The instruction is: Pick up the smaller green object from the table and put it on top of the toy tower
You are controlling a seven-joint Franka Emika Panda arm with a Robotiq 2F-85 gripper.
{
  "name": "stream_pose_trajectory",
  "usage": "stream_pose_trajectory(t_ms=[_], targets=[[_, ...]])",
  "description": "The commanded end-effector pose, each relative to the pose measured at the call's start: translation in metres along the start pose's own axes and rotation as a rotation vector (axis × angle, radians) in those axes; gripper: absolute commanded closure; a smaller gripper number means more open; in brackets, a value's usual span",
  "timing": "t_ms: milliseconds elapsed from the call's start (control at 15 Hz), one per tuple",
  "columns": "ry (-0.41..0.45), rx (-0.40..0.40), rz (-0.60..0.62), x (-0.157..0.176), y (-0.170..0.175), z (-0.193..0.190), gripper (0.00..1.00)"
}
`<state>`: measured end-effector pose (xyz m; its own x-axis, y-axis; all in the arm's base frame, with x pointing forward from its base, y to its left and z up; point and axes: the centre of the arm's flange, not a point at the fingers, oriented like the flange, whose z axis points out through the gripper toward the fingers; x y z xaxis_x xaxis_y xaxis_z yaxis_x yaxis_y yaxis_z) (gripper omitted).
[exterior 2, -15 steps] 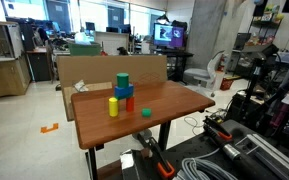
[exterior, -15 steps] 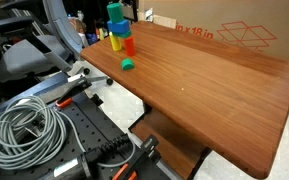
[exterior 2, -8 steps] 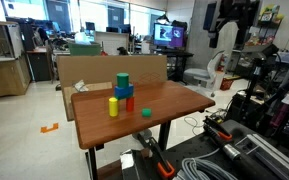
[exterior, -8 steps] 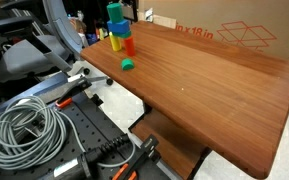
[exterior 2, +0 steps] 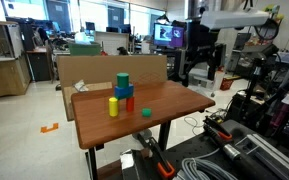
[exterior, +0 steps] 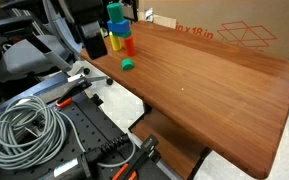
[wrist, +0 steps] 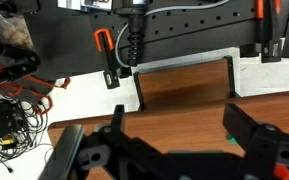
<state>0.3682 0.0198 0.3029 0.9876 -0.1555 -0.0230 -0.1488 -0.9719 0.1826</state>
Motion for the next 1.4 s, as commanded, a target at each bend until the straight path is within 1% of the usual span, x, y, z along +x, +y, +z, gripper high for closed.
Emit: stream_pose_trajectory(t_ms=[0, 133, 333, 467, 600, 867, 1333], targets=[[-0.004, -0.012, -0.003, 0.023, -0.032, 0.042, 0.00], [0.022, 0.015, 0.014, 0.031, -0.045, 0.054, 0.00], [0.077, 0.090, 0.058, 0.047, -0.062, 0.056, 0.00], [0.118, 0.121, 0.075, 0.054, -0.073, 0.061, 0.00], [0.123, 0.151, 0.096, 0.059, -0.082, 0.064, 0.00], [0.125, 0.157, 0.113, 0.059, -0.087, 0.074, 0.00], [0.172, 0.157, 0.161, 0.069, -0.093, 0.088, 0.00]])
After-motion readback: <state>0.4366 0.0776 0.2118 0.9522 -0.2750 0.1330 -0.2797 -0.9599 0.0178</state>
